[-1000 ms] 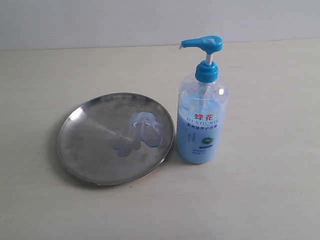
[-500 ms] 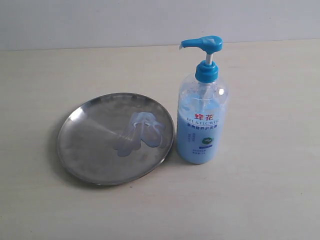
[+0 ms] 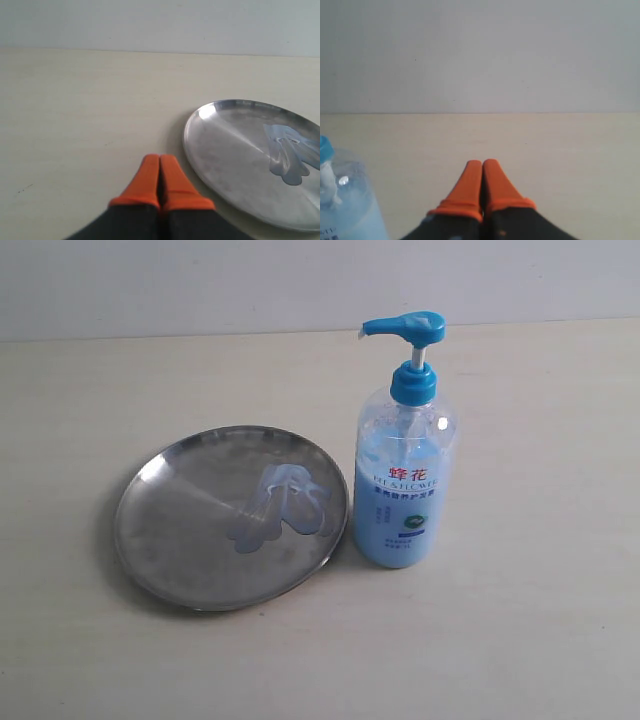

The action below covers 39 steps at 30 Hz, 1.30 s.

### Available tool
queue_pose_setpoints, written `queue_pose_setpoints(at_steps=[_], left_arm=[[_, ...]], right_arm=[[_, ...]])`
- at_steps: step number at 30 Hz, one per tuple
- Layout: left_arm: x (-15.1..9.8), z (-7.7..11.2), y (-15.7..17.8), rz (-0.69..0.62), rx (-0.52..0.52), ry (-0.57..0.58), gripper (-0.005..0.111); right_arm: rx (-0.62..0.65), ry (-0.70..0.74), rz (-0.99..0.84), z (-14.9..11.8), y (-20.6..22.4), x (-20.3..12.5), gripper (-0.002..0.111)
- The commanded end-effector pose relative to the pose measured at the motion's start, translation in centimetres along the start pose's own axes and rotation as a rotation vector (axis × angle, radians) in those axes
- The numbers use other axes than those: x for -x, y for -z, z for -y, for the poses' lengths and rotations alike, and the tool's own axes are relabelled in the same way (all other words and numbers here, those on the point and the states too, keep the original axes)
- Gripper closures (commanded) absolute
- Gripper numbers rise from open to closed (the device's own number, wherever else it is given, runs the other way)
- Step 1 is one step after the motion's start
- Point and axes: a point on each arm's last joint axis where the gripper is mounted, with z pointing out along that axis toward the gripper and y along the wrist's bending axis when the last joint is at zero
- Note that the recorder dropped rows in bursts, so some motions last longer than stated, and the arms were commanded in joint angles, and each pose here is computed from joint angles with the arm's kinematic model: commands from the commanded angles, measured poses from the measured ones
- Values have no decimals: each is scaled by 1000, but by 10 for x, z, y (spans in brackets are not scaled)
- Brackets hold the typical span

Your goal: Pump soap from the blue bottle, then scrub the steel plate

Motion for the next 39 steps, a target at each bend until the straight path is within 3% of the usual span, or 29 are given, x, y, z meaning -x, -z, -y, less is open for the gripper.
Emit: queue_pose_setpoints(at_steps=[1,12,21,33,39], left_arm=[[0,0,0,13,-4,2,107],[0,0,0,13,-4,2,107],[0,0,0,13,-4,2,107],[0,0,0,13,-4,2,107],[0,0,0,13,-4,2,107]], right_arm=[[-6,-3,19,0,-5,27,108],[-6,-3,57,0,-25,82,108],[-7,-2,62,0,-25,83,108],[13,-105,80,-2,-26,85,108],[118,-25,-115,-12,-43,77,108]])
